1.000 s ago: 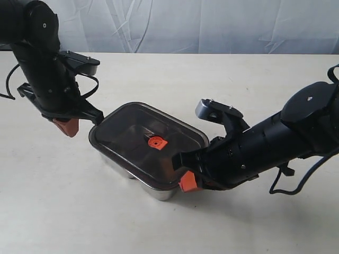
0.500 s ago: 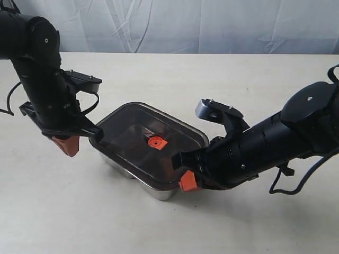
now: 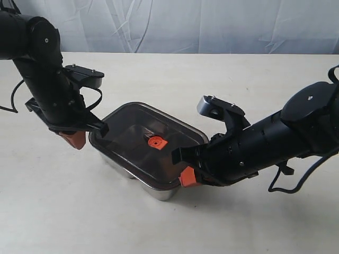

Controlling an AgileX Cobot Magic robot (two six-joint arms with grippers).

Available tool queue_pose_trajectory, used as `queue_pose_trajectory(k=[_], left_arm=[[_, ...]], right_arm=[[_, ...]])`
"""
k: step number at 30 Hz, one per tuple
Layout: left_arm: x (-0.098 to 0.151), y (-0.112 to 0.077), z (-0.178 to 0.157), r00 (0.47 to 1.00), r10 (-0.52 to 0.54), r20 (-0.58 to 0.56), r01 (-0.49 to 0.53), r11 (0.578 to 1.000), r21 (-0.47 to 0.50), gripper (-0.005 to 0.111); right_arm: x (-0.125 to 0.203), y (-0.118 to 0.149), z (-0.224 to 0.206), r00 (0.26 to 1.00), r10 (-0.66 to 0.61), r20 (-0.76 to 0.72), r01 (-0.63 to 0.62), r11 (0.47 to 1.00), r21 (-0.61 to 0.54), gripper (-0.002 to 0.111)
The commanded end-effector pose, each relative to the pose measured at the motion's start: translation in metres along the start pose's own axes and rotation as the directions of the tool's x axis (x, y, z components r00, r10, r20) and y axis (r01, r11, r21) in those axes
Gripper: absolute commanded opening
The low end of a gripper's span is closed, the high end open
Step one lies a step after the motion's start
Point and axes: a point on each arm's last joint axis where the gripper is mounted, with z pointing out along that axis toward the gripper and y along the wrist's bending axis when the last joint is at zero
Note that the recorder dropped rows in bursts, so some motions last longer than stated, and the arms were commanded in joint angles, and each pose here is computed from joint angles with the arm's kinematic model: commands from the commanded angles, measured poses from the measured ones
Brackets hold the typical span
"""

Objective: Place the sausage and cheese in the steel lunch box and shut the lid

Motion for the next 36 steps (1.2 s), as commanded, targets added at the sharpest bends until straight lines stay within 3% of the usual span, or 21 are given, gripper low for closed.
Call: queue_pose_trajectory(k=[1,7,13,20,30,36], left_arm=[[-0.002,-0.002,0.001,1.0,0.003,0.021,-0.003,1.0,0.002,0.0],[-0.007,0.0,-0.013,0.998,0.024,0.051,-0.023,0.999,-0.037,0.0],[-0.009,-0.002,-0.039,0.991,0.03,0.132,-0.024,0.999,-0.04,0.0],[-0.011,-0.013,-0.044,0.983,0.022,0.181,-0.036,0.996,0.076,0.0],[-0.017,-0.018,-0.035,0.981,0.025,0.194,-0.054,0.988,0.144,0.0],[-0.016,-0.013,-0.036,0.98,0.049,0.194,-0.069,0.992,0.102,0.0]], right_arm=[[-0.003,0.001,0.0,1.0,-0.003,0.017,0.003,1.0,0.003,-0.001],[-0.005,0.003,-0.007,0.999,-0.029,0.046,0.029,1.0,0.008,-0.001],[-0.02,0.024,-0.031,0.982,-0.122,0.145,0.123,0.992,0.0,-0.001],[-0.035,0.034,-0.04,0.969,-0.162,0.185,0.158,0.987,0.034,-0.001],[-0.03,0.028,-0.028,0.987,-0.143,0.08,0.142,0.99,0.019,-0.001],[-0.019,0.03,-0.026,0.989,-0.145,-0.032,0.144,0.989,-0.033,-0.001]])
